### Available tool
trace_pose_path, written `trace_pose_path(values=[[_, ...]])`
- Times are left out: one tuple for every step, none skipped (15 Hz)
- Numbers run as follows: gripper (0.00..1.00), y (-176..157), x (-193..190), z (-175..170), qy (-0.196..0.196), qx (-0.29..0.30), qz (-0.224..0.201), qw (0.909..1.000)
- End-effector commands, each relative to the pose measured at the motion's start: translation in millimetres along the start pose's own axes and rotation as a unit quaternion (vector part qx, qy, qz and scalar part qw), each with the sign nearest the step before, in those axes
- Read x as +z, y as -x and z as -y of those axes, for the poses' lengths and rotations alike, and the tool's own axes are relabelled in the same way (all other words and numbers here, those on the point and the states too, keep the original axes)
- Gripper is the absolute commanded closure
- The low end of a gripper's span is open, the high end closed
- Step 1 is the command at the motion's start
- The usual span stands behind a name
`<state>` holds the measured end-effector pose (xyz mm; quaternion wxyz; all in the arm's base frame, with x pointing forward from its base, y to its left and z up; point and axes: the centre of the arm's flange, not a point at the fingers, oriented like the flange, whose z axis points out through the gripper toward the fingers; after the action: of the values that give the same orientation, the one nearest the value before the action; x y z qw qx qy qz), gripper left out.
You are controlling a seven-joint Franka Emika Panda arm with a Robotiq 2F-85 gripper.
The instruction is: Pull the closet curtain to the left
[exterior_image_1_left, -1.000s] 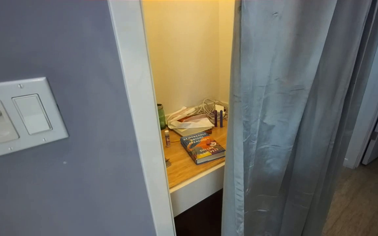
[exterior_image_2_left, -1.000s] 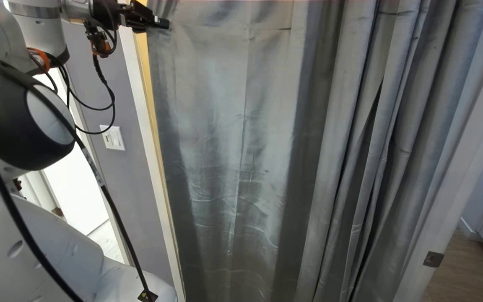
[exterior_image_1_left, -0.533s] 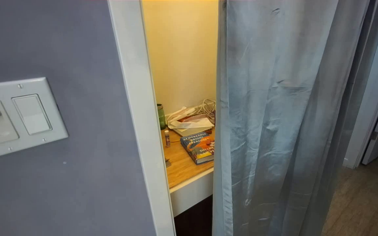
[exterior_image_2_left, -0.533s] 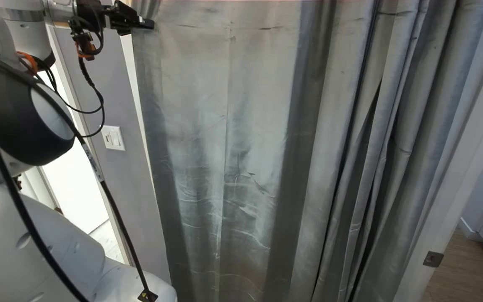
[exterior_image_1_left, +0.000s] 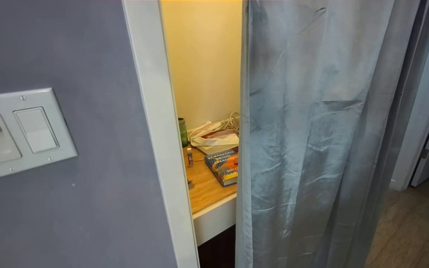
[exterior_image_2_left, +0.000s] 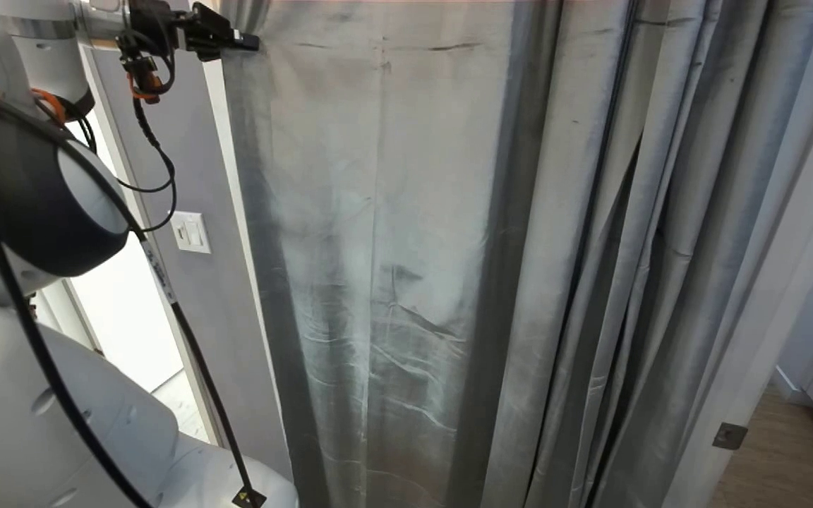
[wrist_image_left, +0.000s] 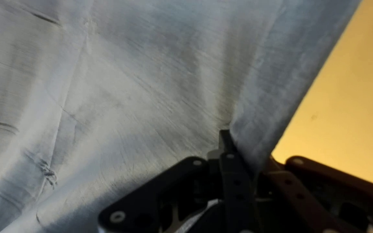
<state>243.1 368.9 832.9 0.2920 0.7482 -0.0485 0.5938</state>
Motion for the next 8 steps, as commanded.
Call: trace_pose_path(values=[[0.98, -2.5, -25.8, 33.1, -0.056, -0.038, -0.006, 0.9977], [0.98, -0.8, -39.6, 44.8, -0.075, -0.046, -0.007, 0.9961], [0.98, -0.8, -55.1, 53.7, -0.087, -0.051, -0.011, 0.9949], [0.98, 0.6, -74.1, 61.4, -0.100, -0.051, -0.014, 0.9936], [0.98, 1.7, -89.3, 66.0, -0.111, -0.055, -0.020, 0.9921], [0.98, 3.0, -103.9, 69.9, -0.124, -0.055, -0.026, 0.9903], [0.98, 3.6, -117.3, 72.5, -0.136, -0.056, -0.033, 0.9886], [0.98, 3.6, -129.1, 74.7, -0.146, -0.054, -0.041, 0.9869]])
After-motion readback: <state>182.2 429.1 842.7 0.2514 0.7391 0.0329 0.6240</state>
